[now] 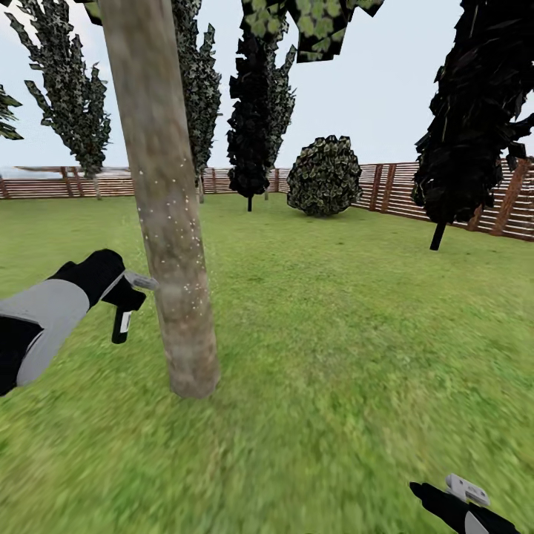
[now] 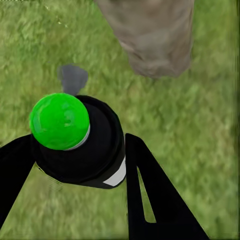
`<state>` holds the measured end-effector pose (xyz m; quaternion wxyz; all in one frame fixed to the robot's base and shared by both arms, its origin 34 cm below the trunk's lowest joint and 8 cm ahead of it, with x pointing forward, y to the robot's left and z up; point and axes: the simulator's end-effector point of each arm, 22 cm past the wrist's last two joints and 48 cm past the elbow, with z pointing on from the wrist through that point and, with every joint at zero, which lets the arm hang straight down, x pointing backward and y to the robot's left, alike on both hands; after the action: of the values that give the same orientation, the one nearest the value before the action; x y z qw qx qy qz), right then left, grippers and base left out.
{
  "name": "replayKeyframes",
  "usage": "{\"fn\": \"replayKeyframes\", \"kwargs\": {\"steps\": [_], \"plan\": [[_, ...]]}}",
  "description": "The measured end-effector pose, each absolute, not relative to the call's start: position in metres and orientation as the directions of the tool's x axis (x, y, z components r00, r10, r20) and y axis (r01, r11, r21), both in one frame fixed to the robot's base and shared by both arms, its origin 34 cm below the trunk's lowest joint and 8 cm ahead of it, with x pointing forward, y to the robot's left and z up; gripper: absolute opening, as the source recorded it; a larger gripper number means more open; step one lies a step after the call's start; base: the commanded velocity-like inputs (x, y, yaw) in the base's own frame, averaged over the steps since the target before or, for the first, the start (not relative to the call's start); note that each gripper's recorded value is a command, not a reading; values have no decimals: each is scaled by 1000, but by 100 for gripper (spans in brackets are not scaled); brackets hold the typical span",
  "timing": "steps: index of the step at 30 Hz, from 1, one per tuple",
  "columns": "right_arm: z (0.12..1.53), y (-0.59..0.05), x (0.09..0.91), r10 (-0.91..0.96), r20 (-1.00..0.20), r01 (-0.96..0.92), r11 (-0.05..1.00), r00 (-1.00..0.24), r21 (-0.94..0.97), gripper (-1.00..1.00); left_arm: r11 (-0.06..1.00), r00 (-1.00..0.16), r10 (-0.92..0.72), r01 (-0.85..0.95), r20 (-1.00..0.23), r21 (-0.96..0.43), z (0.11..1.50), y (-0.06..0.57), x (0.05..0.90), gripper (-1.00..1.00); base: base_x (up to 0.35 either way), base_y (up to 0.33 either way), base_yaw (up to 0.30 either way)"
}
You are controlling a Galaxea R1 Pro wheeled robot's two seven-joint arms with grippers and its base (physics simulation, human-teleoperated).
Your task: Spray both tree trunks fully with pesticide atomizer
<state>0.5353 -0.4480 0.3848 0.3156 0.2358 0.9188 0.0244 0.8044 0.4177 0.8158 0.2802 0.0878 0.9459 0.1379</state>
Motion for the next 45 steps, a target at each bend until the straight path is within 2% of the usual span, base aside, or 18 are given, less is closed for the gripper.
{"fn": "replayKeyframes", "kwargs": {"steps": [5,13,38,42,45], "plan": [[385,-448,535,449,-568,418,888,-690,194,100,946,-849,245,105,-468,306,783,417,794,-100,0,0,-130],[385,-448,535,449,-568,418,888,-690,194,100,943,-839,265,123,-475,309,772,417,795,-100,-34,18,-3],[385,-448,535,448,-569,418,888,-690,193,100,936,-819,282,121,-499,331,756,451,791,-100,-286,191,0],[385,-448,535,448,-569,418,888,-690,193,100,931,-813,316,166,-490,324,712,449,781,-100,-289,196,0],[385,-448,535,449,-568,418,888,-690,193,100,948,-787,307,205,-535,242,650,428,766,-100,-288,200,0]]}}
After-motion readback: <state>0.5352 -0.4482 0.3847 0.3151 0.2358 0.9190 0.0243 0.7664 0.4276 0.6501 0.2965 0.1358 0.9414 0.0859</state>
